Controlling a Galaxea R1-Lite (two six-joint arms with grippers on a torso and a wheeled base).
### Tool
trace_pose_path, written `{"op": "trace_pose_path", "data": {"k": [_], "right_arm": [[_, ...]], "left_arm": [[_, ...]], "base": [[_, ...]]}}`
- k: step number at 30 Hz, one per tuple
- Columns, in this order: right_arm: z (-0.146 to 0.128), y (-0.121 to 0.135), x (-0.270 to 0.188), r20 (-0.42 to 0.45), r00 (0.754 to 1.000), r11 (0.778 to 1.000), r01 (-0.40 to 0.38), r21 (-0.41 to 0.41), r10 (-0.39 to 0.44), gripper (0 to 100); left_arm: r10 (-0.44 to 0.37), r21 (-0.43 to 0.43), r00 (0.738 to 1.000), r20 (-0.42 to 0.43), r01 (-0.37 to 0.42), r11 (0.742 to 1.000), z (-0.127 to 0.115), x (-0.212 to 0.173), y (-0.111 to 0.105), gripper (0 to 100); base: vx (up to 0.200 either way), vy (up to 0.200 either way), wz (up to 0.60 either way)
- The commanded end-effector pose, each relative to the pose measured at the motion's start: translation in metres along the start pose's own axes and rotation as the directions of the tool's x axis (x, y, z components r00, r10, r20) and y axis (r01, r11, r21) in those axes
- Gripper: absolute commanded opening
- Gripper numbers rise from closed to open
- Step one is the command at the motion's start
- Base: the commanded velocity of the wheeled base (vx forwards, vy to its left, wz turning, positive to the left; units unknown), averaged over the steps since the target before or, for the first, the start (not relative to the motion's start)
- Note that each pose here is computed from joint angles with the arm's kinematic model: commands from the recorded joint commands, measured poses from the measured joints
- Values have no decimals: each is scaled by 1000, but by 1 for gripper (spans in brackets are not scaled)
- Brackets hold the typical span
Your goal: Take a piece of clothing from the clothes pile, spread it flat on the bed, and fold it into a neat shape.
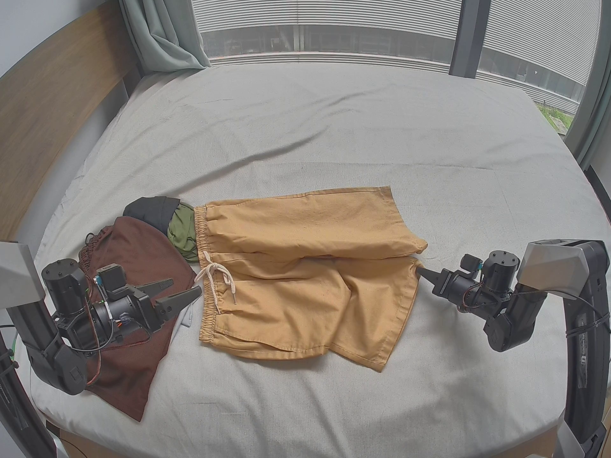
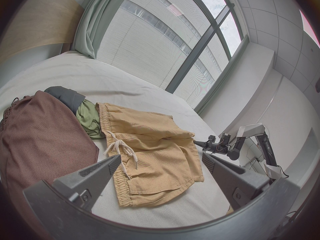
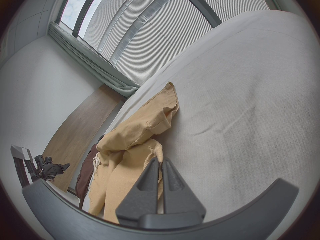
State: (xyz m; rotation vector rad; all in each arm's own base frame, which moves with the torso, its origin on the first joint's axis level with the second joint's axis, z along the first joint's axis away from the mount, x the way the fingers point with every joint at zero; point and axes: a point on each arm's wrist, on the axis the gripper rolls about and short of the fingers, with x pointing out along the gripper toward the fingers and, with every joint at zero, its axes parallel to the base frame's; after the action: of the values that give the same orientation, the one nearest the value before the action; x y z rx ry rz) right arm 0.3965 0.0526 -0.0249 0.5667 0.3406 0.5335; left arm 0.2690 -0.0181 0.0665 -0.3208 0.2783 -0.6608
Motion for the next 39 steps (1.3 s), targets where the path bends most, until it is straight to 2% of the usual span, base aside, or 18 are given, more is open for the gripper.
{"op": "trace_pose_path", "data": {"k": [1,18,19,22,25,30,36,39], "right_arm": [[5,-7,3,21,1000,1000,4,-6,-4,0],[11,-10,7,56,998,999,-7,-32,9,0],[12,-10,7,58,998,999,-6,-43,8,100],[9,-11,3,46,999,996,5,-91,-1,100],[5,-9,-3,27,1000,994,14,-105,-11,100],[-5,6,-23,-38,999,990,20,-140,-25,100],[-22,35,-37,-118,993,989,-32,-144,15,100],[-27,38,-37,-137,990,990,-38,-139,19,100]], "left_arm": [[0,-1,1000,-4,0,1000,-1,1,1,100],[2,-6,1000,-9,-2,1000,-3,1,2,100],[2,-6,1000,-9,-2,1000,-3,1,2,100],[2,-6,1000,-9,-2,1000,-3,1,2,100],[2,-6,1000,-9,-2,1000,-3,1,2,100],[2,-3,1000,-9,-2,1000,-3,1,1,100],[2,-2,1000,-10,-2,1000,-3,1,1,100],[2,-1,1000,-10,-2,1000,-3,1,1,100]], "base": [[0,0,0],[0,0,0],[0,0,0],[0,0,0],[0,0,0],[0,0,0],[0,0,0],[0,0,0]]}}
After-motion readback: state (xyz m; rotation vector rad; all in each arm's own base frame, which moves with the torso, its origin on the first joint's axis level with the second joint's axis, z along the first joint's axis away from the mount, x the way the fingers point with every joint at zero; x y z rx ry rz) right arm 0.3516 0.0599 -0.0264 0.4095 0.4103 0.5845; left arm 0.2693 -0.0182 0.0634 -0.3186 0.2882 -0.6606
